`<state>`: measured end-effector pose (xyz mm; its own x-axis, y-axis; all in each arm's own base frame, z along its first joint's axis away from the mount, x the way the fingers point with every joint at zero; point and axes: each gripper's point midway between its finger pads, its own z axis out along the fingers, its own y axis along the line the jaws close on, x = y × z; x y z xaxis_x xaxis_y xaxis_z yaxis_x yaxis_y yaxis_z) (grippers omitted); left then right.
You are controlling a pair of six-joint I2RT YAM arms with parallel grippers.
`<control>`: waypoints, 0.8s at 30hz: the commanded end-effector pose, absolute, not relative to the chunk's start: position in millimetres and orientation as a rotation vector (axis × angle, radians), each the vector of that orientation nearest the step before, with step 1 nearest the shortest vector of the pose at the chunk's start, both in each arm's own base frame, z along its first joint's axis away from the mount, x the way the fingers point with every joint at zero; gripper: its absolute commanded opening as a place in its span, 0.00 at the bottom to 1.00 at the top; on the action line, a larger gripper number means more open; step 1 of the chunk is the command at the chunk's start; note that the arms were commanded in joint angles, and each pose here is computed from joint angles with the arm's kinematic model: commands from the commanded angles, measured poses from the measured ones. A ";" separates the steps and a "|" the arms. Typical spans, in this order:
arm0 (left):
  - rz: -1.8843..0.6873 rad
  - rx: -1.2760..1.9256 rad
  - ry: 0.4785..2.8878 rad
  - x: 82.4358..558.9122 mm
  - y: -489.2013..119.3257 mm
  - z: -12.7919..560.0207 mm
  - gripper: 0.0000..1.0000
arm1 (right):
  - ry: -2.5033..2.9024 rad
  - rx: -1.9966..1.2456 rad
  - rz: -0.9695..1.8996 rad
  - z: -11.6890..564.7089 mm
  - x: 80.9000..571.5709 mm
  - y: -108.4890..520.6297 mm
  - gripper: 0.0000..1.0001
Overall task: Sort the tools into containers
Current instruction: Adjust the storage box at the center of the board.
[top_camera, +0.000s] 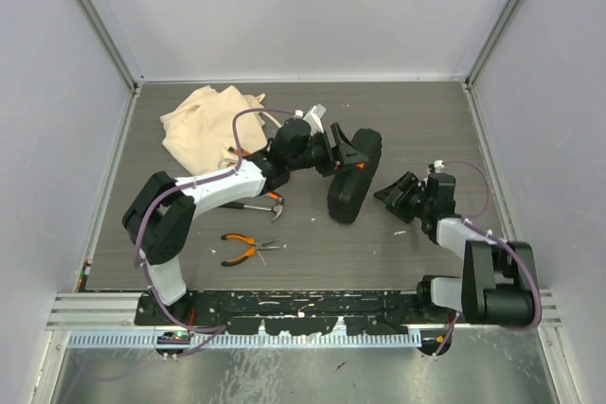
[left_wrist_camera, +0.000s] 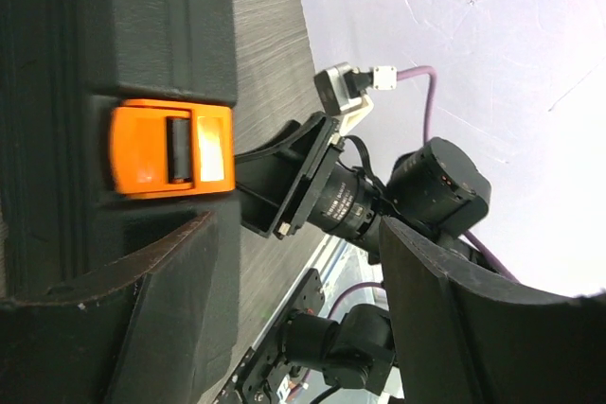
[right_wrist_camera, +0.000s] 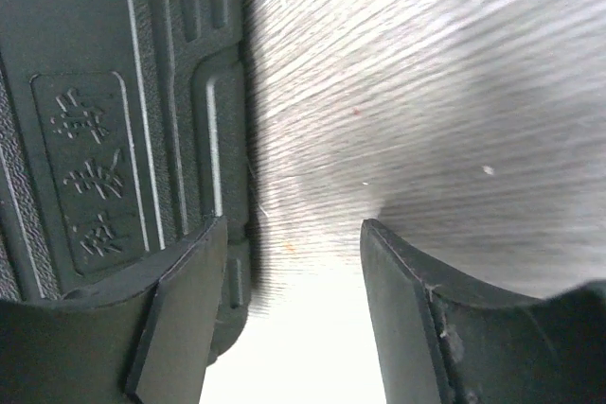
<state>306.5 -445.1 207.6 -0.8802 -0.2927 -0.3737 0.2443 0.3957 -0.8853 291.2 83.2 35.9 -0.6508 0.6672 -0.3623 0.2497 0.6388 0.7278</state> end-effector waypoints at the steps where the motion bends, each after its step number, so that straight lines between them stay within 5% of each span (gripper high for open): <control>1: -1.540 0.038 2.127 305.5 -455.8 229.8 0.69 | 2.207 0.767 0.627 37.7 283.8 53.5 0.65; 24: -1.547 0.096 2.183 287.9 -474.1 207.7 0.70 | 1.872 0.679 0.848 147.0 321.2 67.5 0.91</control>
